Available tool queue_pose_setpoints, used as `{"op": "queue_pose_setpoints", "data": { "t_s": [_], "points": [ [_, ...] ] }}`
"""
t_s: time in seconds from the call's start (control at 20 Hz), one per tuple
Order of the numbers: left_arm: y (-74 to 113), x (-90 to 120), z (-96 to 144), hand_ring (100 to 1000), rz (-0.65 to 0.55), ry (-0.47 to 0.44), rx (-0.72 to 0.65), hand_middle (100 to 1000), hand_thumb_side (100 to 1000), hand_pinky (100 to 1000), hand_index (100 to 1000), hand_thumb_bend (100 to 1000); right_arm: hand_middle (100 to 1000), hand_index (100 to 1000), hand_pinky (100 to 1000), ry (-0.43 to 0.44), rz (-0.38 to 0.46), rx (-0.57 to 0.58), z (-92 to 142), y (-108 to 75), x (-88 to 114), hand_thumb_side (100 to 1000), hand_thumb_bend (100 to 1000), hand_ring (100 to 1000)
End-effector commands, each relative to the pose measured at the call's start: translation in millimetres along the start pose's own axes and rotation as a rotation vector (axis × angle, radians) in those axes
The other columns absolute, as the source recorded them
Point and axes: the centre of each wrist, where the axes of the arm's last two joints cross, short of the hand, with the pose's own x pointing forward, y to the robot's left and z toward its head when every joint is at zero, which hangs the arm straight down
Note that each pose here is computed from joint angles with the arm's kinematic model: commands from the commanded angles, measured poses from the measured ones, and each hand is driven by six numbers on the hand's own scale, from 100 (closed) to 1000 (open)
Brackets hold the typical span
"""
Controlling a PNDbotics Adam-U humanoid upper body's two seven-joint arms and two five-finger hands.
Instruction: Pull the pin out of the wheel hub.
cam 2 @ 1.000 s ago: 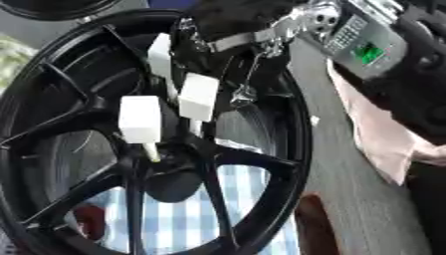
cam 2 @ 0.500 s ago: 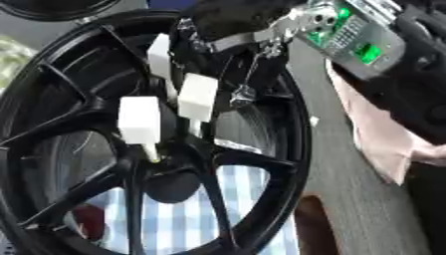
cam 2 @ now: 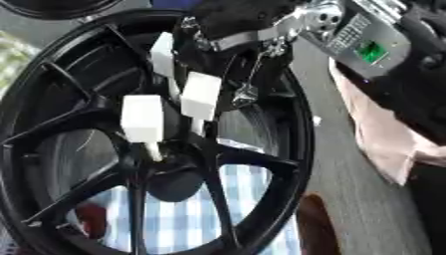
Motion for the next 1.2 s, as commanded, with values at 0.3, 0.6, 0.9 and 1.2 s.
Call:
{"op": "queue_pose_setpoints", "data": {
  "t_s": [0.3,0.6,0.9,1.2],
  "points": [
    [2.9,7.8,-2.0,629,-0.006,-0.027,0.002,612,648,672,729,507,497,589,858,-0.016,0.031,0.041,5.7,-3.5,-1.3,100,381,533],
    [2.9,7.7,-1.9,628,-0.006,-0.027,0.003,612,648,672,729,506,497,588,858,-0.016,0.029,0.042,5.6,-3.6,-1.4,100,381,533],
    [2.9,8.0,-2.1,627,-0.006,-0.029,0.003,612,647,672,729,507,497,588,858,-0.014,0.028,0.041,6.0,-3.6,-1.7,100,381,533],
    [2.8,8.3,-2.2,626,-0.006,-0.03,0.003,612,645,672,729,505,496,588,858,-0.013,0.027,0.041,6.2,-3.3,-2.2,100,381,533]
  ]
}}
